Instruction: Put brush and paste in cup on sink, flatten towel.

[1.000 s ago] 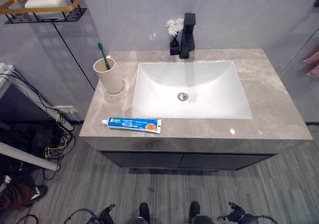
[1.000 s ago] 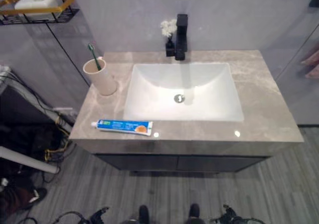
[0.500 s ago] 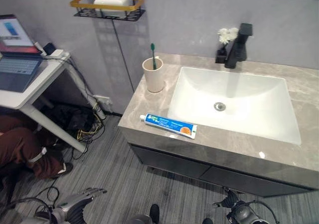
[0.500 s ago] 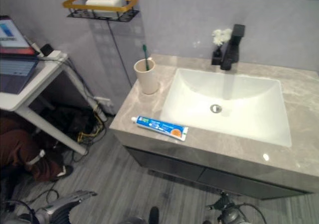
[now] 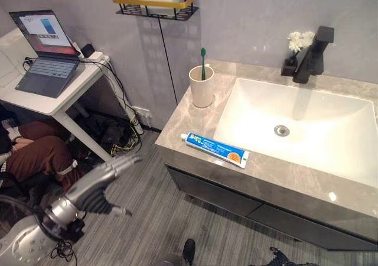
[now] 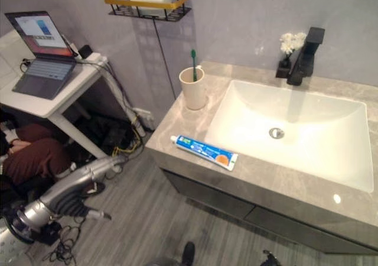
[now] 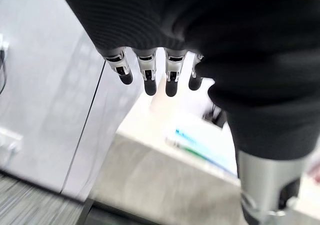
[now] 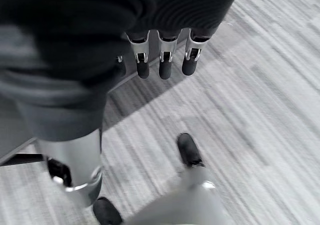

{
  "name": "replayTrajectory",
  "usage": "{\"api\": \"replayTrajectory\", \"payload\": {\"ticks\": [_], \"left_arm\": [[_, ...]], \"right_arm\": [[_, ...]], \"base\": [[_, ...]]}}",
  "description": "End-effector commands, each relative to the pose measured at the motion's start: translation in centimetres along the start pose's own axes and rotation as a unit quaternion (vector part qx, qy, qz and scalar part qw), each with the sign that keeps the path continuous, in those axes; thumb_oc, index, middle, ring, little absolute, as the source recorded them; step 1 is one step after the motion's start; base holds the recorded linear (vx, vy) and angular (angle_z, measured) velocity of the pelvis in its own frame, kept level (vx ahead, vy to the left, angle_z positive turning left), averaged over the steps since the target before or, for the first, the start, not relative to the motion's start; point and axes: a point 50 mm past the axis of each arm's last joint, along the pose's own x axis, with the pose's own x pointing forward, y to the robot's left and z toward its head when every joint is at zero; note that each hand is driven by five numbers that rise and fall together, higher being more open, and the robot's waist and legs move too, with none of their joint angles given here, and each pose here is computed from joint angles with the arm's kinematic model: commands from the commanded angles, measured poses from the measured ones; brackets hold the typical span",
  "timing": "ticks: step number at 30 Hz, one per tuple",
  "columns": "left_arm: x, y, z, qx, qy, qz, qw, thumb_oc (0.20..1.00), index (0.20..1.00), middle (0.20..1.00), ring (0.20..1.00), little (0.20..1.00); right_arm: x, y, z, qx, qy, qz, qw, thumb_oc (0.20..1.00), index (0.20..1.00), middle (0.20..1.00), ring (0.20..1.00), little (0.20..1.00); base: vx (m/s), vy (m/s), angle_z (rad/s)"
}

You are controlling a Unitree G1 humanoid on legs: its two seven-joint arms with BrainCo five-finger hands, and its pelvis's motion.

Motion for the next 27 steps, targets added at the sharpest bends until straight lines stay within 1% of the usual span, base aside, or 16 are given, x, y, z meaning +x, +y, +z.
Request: {"api": "replayTrajectory", "payload": {"ticks": [1, 4, 5, 6, 8, 10, 12, 15, 17, 19, 23, 27], "left_arm": [[1.5, 2.9, 0.9, 0.01, -0.044, 0.104, 0.994, 1.0, 1.0, 1.0, 1.0, 1.0], [2.0, 3.1, 0.2, 0.01, -0.039, 0.123, 0.992, 1.0, 1.0, 1.0, 1.0, 1.0], [2.7, 3.8, 0.5, 0.02, -0.055, 0.142, 0.988, 1.0, 1.0, 1.0, 1.0, 1.0], [2.7, 3.8, 0.5, 0.02, -0.055, 0.142, 0.988, 1.0, 1.0, 1.0, 1.0, 1.0], [3.8, 4.3, 0.2, 0.02, -0.059, 0.163, 0.985, 1.0, 1.0, 1.0, 1.0, 1.0], [3.9, 4.3, 0.2, 0.019, -0.06, 0.164, 0.984, 1.0, 1.0, 1.0, 1.0, 1.0], [4.3, 4.4, -0.6, 0.014, -0.046, 0.179, 0.983, 1.0, 1.0, 1.0, 1.0, 1.0], [4.7, 4.3, -1.5, 0.03, -0.03, 0.176, 0.983, 1.0, 1.0, 1.0, 1.0, 1.0], [4.7, 4.2, -2.8, 0.031, 0.0, 0.172, 0.985, 1.0, 1.0, 1.0, 1.0, 1.0], [4.8, 4.4, -3.0, 0.038, 0.006, 0.172, 0.984, 1.0, 1.0, 1.0, 1.0, 1.0], [5.1, 4.4, -3.1, 0.046, 0.006, 0.17, 0.984, 1.0, 1.0, 1.0, 1.0, 1.0], [5.1, 4.2, -3.5, 0.051, 0.016, 0.162, 0.985, 1.0, 1.0, 1.0, 1.0, 1.0]], "right_arm": [[0.6, -2.2, 1.7, -0.002, -0.014, -0.025, 1.0, 1.0, 1.0, 1.0, 1.0, 1.0], [0.6, -2.4, 1.7, -0.008, -0.013, -0.027, 1.0, 1.0, 1.0, 1.0, 1.0, 1.0], [0.7, -3.0, 2.0, -0.008, -0.017, -0.034, 0.999, 1.0, 1.0, 1.0, 1.0, 1.0], [0.7, -3.0, 2.0, -0.008, -0.017, -0.034, 0.999, 1.0, 1.0, 1.0, 1.0, 1.0], [0.9, -4.1, 3.0, 0.0, -0.033, -0.049, 0.998, 1.0, 1.0, 1.0, 1.0, 1.0], [0.9, -4.2, 3.0, 0.001, -0.033, -0.05, 0.998, 1.0, 1.0, 1.0, 1.0, 1.0], [0.9, -4.9, 4.4, 0.004, -0.06, -0.06, 0.996, 1.0, 1.0, 1.0, 1.0, 1.0], [0.9, -5.3, 5.1, 0.008, -0.074, -0.065, 0.995, 1.0, 1.0, 1.0, 1.0, 1.0], [0.9, -5.8, 5.3, 0.013, -0.08, -0.075, 0.994, 1.0, 1.0, 1.0, 1.0, 1.0], [0.9, -5.9, 5.2, 0.015, -0.078, -0.077, 0.994, 1.0, 1.0, 1.0, 1.0, 1.0], [0.9, -5.4, 4.4, 0.023, -0.063, -0.072, 0.995, 1.0, 1.0, 1.0, 1.0, 1.0], [0.8, -4.4, 4.3, 0.01, -0.064, -0.055, 0.996, 1.0, 1.0, 1.0, 1.0, 1.0]], "base": [[-0.03, 0.023, -0.28], [-0.05, 0.028, -0.4], [-0.05, 0.022, -0.16], [-0.09, 0.045, -0.2], [-0.1, 0.06, -0.31], [-0.04, 0.032, -0.31], [-0.07, 0.041, -0.3], [-0.03, 0.015, -0.27], [0.0, 0.006, -0.13], [0.01, -0.007, -0.07], [0.0, -0.006, -0.03], [0.0, 0.0, 0.0]]}}
